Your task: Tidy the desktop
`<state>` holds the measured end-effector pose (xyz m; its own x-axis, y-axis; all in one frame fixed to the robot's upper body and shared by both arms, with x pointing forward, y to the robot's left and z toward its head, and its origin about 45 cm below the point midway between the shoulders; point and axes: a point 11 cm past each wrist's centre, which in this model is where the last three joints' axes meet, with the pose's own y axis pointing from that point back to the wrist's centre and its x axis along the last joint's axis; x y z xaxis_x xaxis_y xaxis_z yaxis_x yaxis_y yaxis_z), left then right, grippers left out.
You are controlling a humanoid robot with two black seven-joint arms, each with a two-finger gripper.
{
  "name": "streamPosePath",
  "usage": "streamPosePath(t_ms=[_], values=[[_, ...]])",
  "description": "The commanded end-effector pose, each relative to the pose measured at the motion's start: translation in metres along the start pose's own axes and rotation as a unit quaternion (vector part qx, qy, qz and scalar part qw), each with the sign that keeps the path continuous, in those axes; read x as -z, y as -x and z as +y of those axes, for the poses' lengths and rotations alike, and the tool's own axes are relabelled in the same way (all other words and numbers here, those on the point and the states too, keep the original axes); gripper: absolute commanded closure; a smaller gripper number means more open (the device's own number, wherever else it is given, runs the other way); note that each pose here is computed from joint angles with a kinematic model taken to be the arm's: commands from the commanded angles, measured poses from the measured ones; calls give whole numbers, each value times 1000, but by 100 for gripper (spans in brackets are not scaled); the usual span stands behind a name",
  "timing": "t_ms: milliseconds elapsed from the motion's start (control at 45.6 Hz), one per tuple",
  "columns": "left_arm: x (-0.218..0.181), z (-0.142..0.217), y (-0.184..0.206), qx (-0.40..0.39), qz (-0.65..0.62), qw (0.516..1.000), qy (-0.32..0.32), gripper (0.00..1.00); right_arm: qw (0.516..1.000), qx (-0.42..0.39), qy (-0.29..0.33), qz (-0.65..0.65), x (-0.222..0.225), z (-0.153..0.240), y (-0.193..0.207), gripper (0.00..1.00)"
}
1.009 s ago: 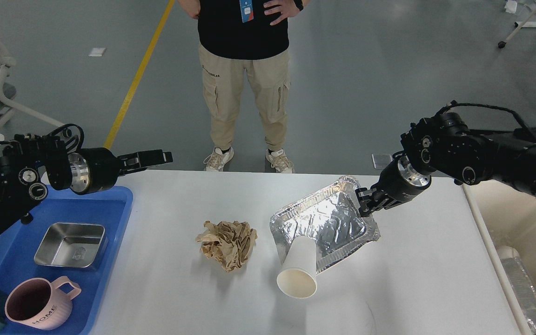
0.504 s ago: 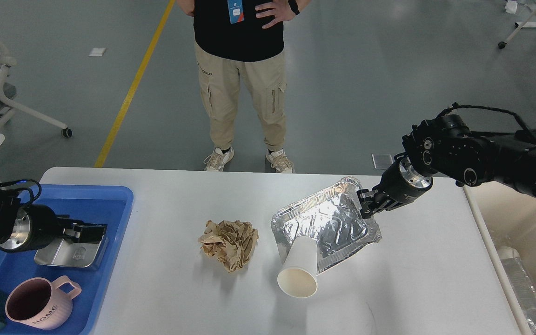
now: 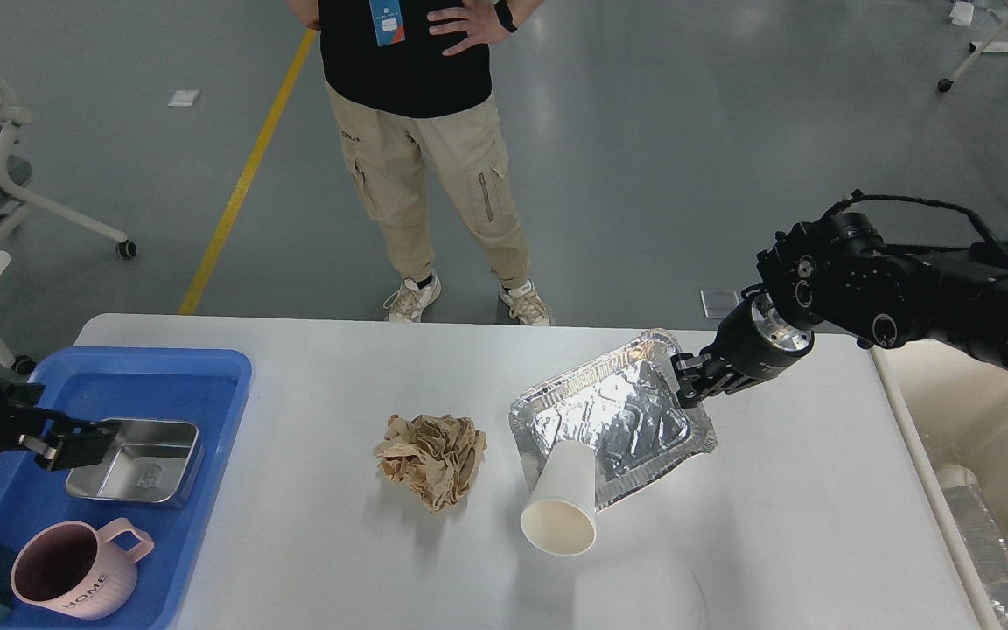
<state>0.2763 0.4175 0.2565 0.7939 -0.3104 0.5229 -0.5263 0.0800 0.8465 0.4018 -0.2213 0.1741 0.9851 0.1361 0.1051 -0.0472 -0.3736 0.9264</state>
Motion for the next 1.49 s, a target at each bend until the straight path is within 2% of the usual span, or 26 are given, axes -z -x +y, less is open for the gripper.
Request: streamPosePath(t_ms=[0,351,548,636,1031,1469], values=[[8,13,-2,-5,26,1000,0,8,1000,0,0,0,0,1,0,100],[7,22,-10,-21,67,997,21,3,1000,-3,0,4,3,3,-3,100],[-11,1,-21,-34,79,993,74,3,1000,-4,-2,7,6,1,-4,100],[-11,-6,-31,-41,79,993,78,3,1000,-5,-2,8,7,2,-5,100],[-84,-81,-73,-11,-19,990,140,3,1000,-6,-5,18,17,1,-8,100],[-170,-157,-90,45,-72,982,167,3,1000,-8,-8,29,28,1,-12,100]])
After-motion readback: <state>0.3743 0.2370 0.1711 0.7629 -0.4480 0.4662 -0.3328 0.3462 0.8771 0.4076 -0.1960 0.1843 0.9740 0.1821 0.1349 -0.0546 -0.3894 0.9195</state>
